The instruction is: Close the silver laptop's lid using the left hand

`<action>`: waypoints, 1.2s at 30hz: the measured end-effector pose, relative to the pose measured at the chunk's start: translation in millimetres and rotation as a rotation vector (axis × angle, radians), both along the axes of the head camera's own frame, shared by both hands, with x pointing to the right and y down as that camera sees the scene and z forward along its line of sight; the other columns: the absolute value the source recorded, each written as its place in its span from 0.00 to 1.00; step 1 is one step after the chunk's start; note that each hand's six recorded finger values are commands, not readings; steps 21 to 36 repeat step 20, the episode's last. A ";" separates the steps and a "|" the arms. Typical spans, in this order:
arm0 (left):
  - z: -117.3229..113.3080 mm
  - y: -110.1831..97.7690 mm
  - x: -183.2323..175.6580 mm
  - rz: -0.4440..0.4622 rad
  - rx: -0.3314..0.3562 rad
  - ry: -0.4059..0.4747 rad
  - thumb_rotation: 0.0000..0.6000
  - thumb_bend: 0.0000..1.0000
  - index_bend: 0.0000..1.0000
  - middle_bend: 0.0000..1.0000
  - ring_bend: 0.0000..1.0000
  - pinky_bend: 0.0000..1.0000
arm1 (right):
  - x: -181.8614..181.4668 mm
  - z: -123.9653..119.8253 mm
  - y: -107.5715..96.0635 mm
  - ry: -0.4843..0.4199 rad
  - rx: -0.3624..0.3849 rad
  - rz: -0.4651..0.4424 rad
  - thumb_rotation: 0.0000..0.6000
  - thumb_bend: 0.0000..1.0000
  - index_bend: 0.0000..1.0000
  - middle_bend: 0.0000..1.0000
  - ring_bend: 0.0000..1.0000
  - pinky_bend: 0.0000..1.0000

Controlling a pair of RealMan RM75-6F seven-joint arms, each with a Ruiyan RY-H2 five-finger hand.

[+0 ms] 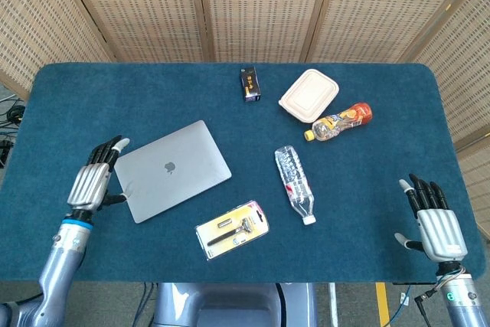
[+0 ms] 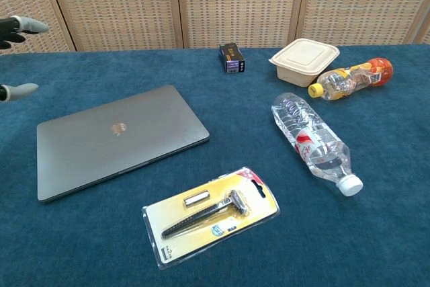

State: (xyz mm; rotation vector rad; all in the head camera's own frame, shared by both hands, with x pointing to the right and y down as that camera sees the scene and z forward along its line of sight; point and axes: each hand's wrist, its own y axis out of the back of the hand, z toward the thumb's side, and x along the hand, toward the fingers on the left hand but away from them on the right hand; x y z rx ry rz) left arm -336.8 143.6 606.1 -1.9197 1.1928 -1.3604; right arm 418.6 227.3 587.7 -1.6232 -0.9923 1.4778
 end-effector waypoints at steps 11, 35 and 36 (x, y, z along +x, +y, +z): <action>-9.7 63.8 -46.7 0.057 0.215 -0.331 1.00 0.30 0.00 0.00 0.00 0.00 | 1.1 -2.6 -0.4 0.023 0.018 -0.001 1.00 0.00 0.00 0.00 0.00 0.00; -3.1 80.7 -58.0 0.035 0.145 -0.311 1.00 0.30 0.00 0.00 0.00 0.00 | 0.1 -5.1 -0.2 0.041 0.035 -0.002 1.00 0.00 0.00 0.00 0.00 0.00; -3.1 80.7 -58.0 0.035 0.145 -0.311 1.00 0.30 0.00 0.00 0.00 0.00 | 0.1 -5.1 -0.2 0.041 0.035 -0.002 1.00 0.00 0.00 0.00 0.00 0.00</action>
